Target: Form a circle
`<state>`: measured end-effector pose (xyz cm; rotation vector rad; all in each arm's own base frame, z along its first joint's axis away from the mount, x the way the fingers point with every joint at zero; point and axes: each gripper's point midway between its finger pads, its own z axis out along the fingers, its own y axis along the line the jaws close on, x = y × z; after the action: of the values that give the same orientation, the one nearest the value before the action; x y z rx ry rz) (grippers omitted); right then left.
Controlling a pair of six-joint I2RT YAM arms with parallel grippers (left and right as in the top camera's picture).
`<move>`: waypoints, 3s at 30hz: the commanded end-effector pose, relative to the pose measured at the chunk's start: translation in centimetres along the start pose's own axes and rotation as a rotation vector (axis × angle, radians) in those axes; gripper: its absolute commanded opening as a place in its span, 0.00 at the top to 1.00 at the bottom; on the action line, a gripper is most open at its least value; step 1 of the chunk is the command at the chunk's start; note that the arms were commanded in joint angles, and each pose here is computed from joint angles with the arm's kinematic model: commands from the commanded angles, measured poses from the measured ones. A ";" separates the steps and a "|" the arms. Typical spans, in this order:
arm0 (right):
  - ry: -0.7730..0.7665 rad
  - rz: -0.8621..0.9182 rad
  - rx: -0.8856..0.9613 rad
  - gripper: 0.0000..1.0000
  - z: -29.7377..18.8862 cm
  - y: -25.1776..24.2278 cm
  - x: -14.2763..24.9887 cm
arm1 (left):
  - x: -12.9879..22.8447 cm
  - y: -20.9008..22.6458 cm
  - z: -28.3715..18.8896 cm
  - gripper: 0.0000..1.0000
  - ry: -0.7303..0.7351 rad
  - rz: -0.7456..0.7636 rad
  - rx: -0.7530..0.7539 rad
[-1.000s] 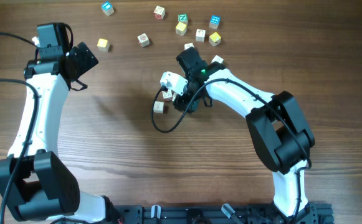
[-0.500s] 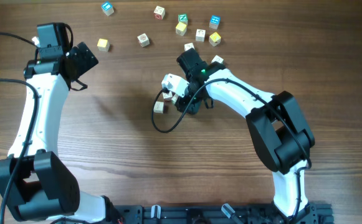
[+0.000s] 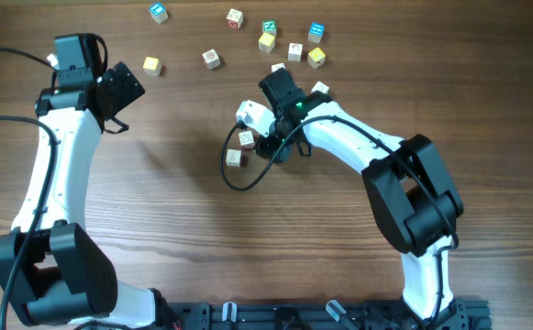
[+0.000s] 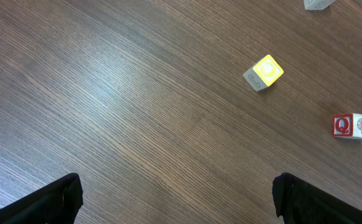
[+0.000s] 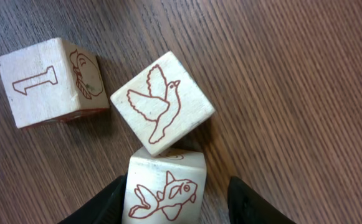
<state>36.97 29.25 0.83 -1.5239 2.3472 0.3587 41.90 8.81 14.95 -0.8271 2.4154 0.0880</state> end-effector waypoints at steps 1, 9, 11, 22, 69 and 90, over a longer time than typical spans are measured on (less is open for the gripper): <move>0.026 0.020 -0.025 0.50 0.8 0.7 0.7 | -0.6 0.0 -0.5 0.00 -0.018 -0.012 0.004; 0.065 0.030 -0.034 0.51 0.7 1.0 1.6 | -0.6 0.0 -0.5 0.00 -0.018 -0.013 0.005; 0.062 0.029 -0.033 0.46 0.7 1.0 1.6 | -0.6 0.0 -0.5 0.00 -0.019 -0.013 0.005; 0.016 0.039 -0.012 0.57 0.8 0.4 0.4 | -0.6 0.0 -0.5 0.00 -0.019 -0.012 0.005; 0.042 0.131 -0.037 0.64 0.0 1.8 0.5 | -0.6 0.0 -0.5 0.00 -0.018 -0.013 0.005; 0.046 0.202 0.133 0.66 0.1 -0.3 -0.2 | -0.6 0.0 -0.5 0.00 -0.018 -0.012 0.004</move>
<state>37.15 29.47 0.72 -1.2905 2.4973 0.2224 41.90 8.81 14.95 -0.8271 2.4154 0.0880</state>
